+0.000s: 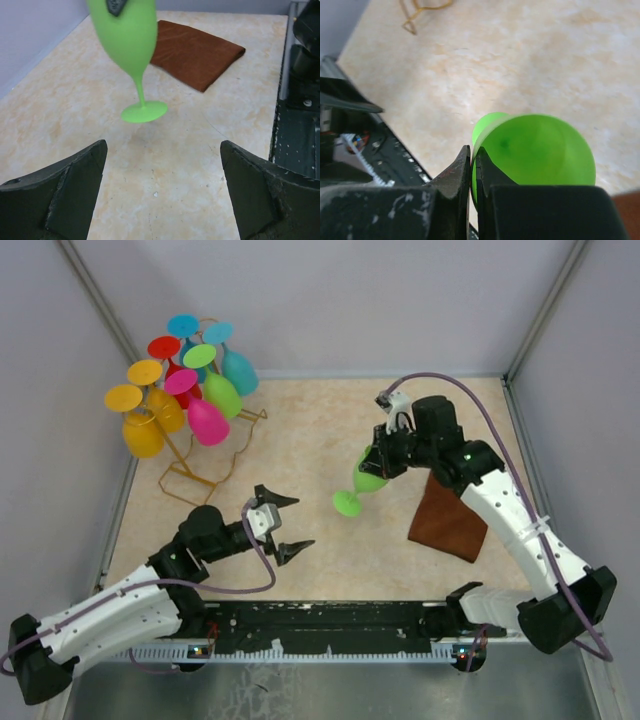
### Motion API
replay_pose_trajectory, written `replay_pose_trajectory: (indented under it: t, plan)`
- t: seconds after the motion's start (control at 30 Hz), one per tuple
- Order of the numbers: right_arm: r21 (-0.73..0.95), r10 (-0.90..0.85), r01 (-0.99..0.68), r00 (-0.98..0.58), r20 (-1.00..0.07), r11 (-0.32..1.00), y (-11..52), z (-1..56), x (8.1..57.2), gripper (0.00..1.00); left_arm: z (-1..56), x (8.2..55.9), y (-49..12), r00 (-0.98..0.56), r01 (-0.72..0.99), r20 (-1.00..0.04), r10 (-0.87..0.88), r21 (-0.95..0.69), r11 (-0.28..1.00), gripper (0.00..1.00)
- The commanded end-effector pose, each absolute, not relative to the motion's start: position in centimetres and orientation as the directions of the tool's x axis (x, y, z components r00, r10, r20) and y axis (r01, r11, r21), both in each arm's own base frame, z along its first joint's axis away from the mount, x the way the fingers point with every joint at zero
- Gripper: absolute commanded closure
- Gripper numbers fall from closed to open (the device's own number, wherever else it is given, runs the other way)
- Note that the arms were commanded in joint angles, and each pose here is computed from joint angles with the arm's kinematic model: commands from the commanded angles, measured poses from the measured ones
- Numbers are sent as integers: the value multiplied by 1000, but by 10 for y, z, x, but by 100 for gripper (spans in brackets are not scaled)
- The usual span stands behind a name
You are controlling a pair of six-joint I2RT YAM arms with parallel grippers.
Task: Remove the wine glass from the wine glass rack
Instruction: Place the wine glass at the center of the board.
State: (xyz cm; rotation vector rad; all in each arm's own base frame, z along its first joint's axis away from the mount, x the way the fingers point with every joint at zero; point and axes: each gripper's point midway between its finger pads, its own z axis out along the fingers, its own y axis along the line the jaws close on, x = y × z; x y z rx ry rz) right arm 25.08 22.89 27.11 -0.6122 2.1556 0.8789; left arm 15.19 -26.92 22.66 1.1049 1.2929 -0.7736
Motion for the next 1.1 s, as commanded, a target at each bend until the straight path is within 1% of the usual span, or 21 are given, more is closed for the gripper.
replay_pose_trajectory:
  t: [0.0, 0.1, 0.2, 0.4, 0.53, 0.8, 0.9, 1.07]
  plan:
    - [194, -186, -531, -579, -794, 825, 199, 253, 282, 100, 248, 180, -258, 76, 845, -997, 6, 68, 531, 0]
    - [101, -218, -450, -602, -768, 887, 183, 239, 296, 100, 249, 190, -252, 18, 803, -999, -35, -6, 595, 0]
    - [23, -223, -377, -596, -772, 926, 173, 230, 310, 100, 247, 199, -246, -64, 746, -994, -84, -104, 657, 0]
    - [53, -178, -367, -566, -805, 929, 187, 228, 328, 100, 252, 201, -235, -126, 687, -976, -180, -216, 694, 0]
    - [85, -150, -371, -560, -815, 925, 200, 226, 342, 100, 257, 199, -232, -124, 684, -971, -203, -232, 692, 0]
    - [118, -142, -374, -599, -788, 920, 221, 213, 362, 100, 264, 199, -223, -135, 655, -969, -206, -243, 715, 0]
    - [127, -157, -395, -610, -777, 910, 232, 206, 363, 100, 265, 198, -221, -134, 656, -969, -209, -244, 714, 0]
    - [79, -229, -436, -608, -760, 896, 244, 194, 362, 100, 266, 197, -219, -139, 650, -968, -211, -250, 718, 0]
